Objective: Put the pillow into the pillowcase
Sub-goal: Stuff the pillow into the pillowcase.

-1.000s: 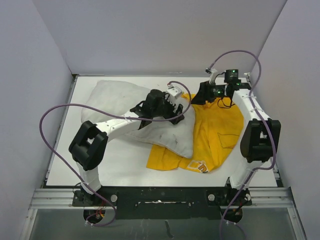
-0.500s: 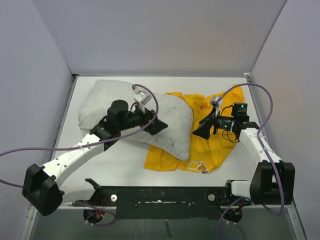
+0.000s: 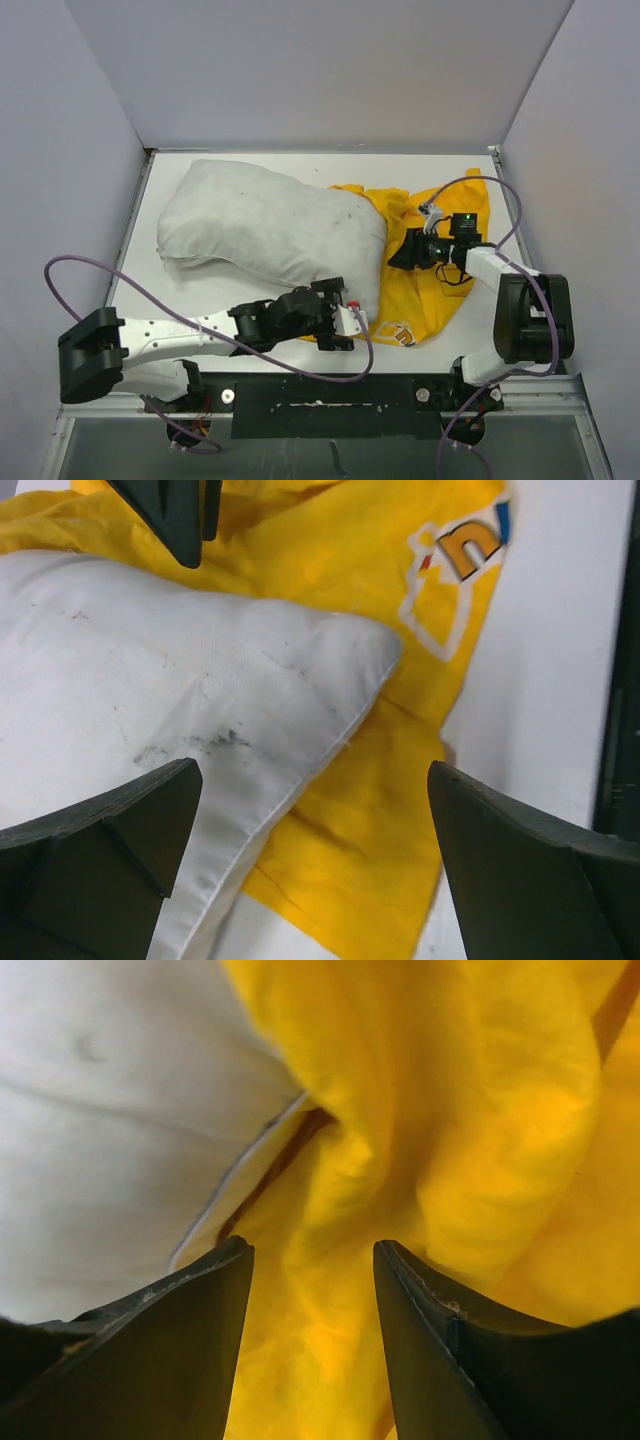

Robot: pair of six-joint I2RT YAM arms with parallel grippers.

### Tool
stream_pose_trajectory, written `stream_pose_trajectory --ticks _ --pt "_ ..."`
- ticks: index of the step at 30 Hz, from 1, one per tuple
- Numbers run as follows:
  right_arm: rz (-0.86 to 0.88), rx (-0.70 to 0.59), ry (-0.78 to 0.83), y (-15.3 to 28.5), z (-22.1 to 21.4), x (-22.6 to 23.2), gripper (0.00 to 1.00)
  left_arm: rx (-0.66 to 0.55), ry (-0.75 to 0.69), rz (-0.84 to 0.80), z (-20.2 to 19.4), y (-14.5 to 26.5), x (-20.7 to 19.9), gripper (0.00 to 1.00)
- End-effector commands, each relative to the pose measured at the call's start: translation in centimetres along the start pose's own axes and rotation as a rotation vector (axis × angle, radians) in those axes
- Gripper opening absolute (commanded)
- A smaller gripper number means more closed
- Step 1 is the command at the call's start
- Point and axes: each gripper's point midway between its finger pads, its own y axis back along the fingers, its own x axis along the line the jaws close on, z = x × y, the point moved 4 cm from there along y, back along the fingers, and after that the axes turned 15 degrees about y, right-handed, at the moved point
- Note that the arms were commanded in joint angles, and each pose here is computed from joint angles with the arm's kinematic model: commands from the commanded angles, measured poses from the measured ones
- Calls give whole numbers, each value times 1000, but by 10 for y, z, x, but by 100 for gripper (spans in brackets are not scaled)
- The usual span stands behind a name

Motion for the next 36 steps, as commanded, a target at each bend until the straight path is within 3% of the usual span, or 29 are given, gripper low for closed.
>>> stream_pose_trajectory --ticks 1,6,8,10,13,15,17,19,25,29,36 --pt "-31 -18 -17 -15 19 -9 52 -80 -221 100 35 -27 29 98" --pt "-69 -2 -75 -31 17 -14 52 -100 -231 105 27 -51 52 98" --pt "-82 35 -120 -39 11 -23 50 -93 -215 132 21 -57 65 93" --pt "-72 50 -130 -40 11 -28 42 -81 -192 148 13 -64 75 84" --pt "-19 4 -118 -29 19 -27 17 -88 -153 134 4 -73 81 76" --pt "75 -42 -60 -17 32 -19 2 -94 -118 137 -2 -79 87 60" --pt "210 -106 42 -2 45 -5 0 -94 -70 170 -10 -84 100 23" --pt "280 -156 107 12 53 5 0 -95 -20 188 -15 -85 109 12" --pt "488 -301 248 46 76 49 0 -136 89 263 3 -91 128 3" --pt "506 -271 320 46 75 61 0 -177 193 344 12 -89 143 0" --pt "541 -249 397 46 73 73 0 -274 359 351 36 -88 161 0"
